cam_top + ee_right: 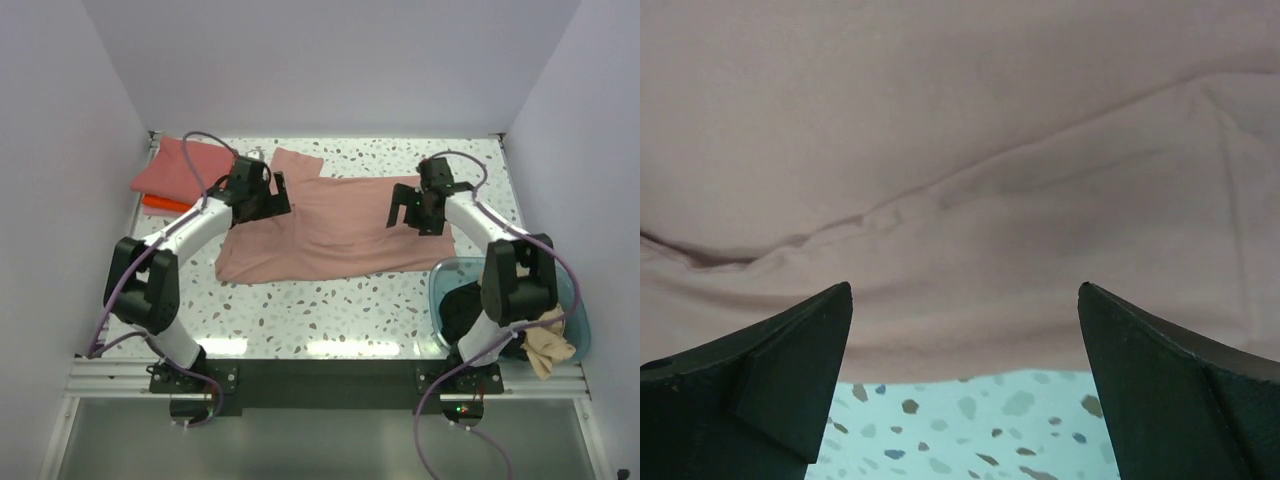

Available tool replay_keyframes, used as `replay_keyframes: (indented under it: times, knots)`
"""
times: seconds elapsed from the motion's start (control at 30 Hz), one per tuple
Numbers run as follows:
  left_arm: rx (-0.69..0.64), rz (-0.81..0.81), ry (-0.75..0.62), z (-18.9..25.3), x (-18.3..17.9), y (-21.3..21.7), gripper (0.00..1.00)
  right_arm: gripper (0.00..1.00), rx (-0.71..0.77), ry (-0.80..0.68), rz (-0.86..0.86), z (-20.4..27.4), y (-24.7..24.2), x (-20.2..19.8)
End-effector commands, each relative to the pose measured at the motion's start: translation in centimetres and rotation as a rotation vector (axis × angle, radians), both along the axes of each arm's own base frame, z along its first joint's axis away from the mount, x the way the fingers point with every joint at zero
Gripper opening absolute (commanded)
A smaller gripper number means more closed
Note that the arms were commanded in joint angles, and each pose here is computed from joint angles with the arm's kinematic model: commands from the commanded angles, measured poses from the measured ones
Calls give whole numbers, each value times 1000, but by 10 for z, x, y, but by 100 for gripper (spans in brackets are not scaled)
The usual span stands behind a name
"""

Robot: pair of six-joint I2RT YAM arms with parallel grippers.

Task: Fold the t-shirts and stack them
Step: Fold the tshirt

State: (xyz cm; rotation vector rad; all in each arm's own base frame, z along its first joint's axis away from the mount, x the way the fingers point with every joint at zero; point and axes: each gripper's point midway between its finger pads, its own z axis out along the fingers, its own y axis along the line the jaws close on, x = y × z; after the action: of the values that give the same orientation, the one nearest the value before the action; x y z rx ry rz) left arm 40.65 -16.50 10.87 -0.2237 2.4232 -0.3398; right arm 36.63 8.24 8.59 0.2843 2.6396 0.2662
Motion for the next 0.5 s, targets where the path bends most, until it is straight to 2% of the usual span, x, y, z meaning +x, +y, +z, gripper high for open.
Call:
replay_keyframes:
  times: [0.0, 0.17, 0.3, 0.47]
  knots:
    - [17, 61, 16, -15, -13, 12, 100, 99, -5, 14, -31, -15, 11, 20]
    - [38, 128, 99, -51, -37, 33, 100, 99, -142, 128, -84, -47, -12, 15]
    - [42, 190, 172, -76, -56, 52, 100, 99, -143, 197, -149, -70, -29, -2]
    - [71, 250, 277, -103, -95, 71, 100, 99, -186, 226, -207, -71, -57, -26]
